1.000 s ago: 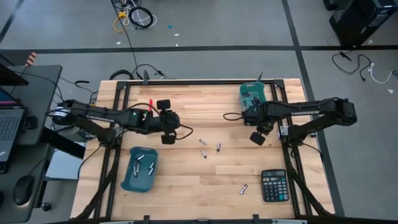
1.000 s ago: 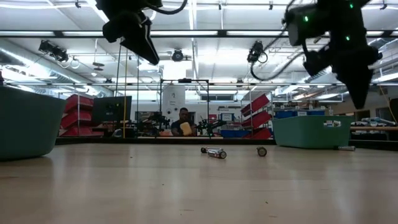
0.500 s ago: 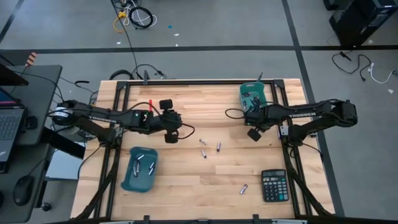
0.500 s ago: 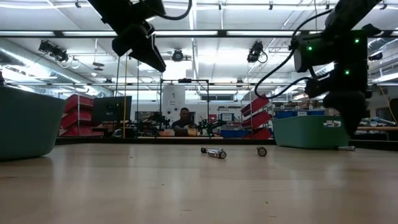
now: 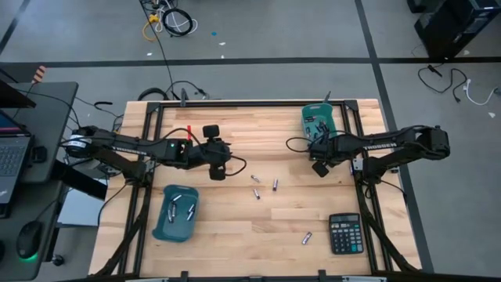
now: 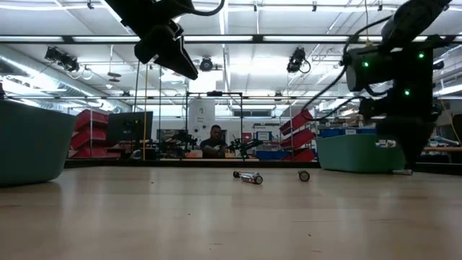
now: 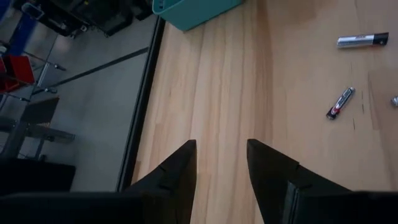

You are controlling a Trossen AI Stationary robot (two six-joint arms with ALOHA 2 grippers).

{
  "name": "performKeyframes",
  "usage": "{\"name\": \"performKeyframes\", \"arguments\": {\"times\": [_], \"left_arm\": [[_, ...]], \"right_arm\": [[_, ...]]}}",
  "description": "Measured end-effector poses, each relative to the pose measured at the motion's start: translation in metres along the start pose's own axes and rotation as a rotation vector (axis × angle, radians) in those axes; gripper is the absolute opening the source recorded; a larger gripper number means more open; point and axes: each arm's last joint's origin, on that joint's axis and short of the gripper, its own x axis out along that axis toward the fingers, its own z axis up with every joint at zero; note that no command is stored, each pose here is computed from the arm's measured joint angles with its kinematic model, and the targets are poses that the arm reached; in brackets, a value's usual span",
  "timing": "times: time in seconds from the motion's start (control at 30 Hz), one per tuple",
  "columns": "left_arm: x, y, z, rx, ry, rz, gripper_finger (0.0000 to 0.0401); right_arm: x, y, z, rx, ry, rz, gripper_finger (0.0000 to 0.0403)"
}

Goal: Sort batteries
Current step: Put the silver battery into the blue bin

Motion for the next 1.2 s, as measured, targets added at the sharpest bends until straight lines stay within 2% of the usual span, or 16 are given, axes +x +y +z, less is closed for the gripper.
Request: {"name": "performKeyframes", "arguments": {"times": [0.3, 0.6, 0.97, 1.1, 1.2], "left_arm": [[0.000, 0.000, 0.001, -0.002, -0.013, 0.004, 0.0142], [0.000, 0.001, 0.003, -0.011, -0.030, 0.008, 0.0142], [0.001, 0.003, 0.003, -0.020, -0.025, 0.015, 0.0142], [0.002, 0.005, 0.002, -0.024, -0.022, 0.019, 0.0142], [0.002, 0.005, 0.002, -0.026, -0.022, 0.019, 0.0142]], "right_arm": [[0.005, 0.000, -0.003, 0.023, 0.008, 0.002, 0.0102], [0.011, 0.008, 0.004, 0.042, -0.095, 0.093, 0.0144], [0.024, 0.005, 0.000, 0.068, -0.108, 0.099, 0.0134], [0.024, 0.005, 0.000, 0.070, -0.115, 0.106, 0.0115], [0.024, 0.006, 0.000, 0.070, -0.110, 0.119, 0.0086]]}}
